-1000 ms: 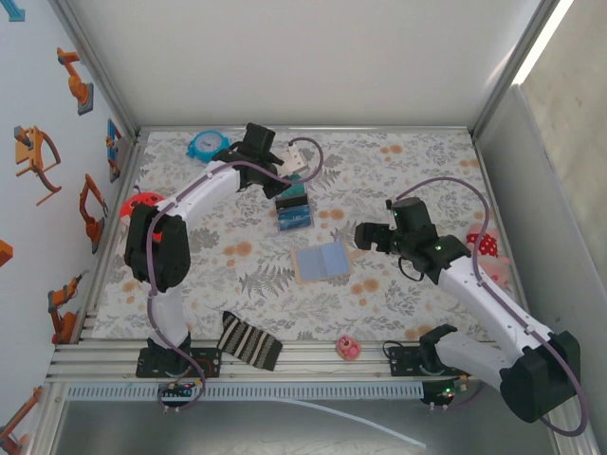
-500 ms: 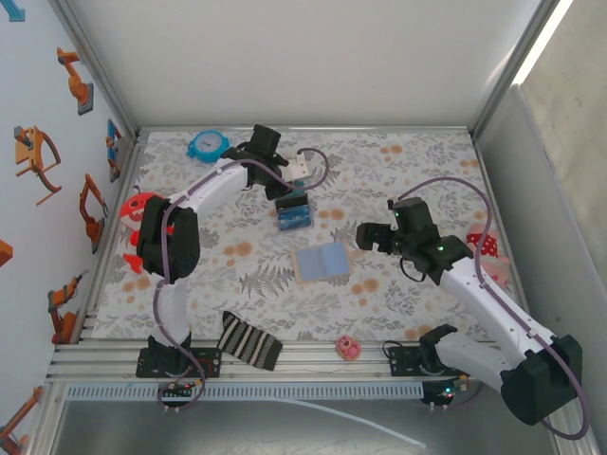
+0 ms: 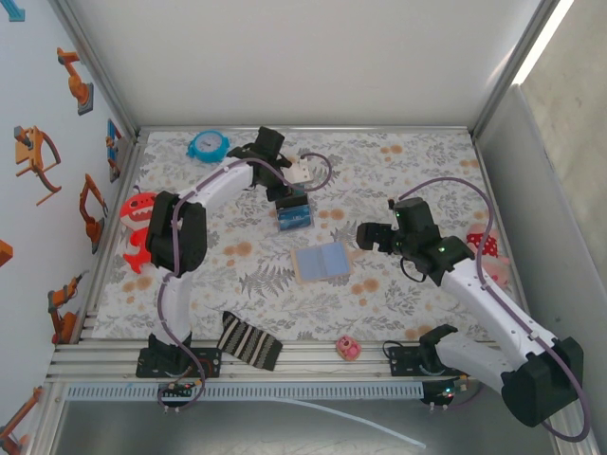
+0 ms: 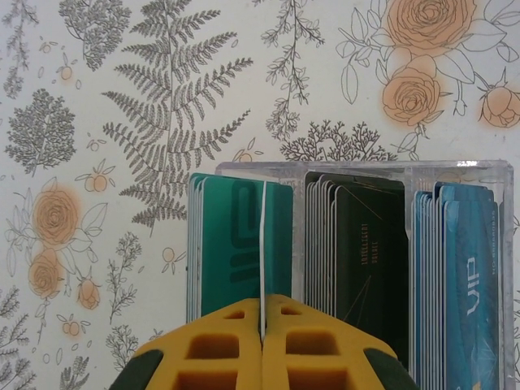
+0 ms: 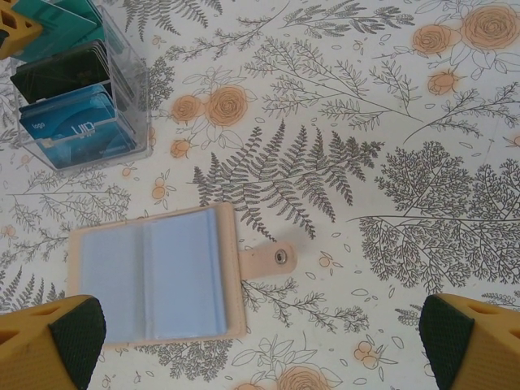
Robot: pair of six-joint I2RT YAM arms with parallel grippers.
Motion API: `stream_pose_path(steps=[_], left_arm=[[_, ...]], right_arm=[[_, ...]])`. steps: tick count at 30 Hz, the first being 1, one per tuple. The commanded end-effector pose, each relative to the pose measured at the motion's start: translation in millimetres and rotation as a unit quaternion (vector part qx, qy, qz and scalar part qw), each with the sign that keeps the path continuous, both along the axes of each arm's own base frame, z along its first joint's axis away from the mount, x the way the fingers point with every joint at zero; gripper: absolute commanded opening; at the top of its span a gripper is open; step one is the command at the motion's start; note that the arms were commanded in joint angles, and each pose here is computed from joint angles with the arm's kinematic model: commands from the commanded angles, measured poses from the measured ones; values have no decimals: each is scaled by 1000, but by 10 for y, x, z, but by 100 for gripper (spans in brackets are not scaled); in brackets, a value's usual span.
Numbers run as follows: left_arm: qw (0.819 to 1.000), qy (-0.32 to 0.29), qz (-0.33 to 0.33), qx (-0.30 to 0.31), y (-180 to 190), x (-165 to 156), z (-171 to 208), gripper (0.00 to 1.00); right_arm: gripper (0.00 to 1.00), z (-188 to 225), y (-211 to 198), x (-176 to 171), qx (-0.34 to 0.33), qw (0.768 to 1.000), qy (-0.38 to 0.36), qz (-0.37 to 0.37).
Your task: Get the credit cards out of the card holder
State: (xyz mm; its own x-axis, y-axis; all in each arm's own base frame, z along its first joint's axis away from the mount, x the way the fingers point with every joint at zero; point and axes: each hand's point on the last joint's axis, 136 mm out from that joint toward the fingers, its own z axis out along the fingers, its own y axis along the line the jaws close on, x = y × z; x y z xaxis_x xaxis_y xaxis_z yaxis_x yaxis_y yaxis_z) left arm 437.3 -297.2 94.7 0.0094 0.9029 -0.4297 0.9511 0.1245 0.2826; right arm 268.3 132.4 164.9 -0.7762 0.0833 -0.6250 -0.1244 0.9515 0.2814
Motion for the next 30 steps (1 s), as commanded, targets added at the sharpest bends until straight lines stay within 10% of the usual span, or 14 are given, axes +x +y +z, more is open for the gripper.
stream_pose_path(steps=[1,6,30], left_arm=[[1000,8,-11,12,36,19,-71,0],[1000,-5,1,19,49,101,-87,23],[993,-86,31,-80,45,-86,991,26]], right_arm=[[100,95,-22,3,8,1000,-7,-11],[100,102,17,11,18,1000,-11,-4],[100,119,-88,8,-4,1000,-23,-17]])
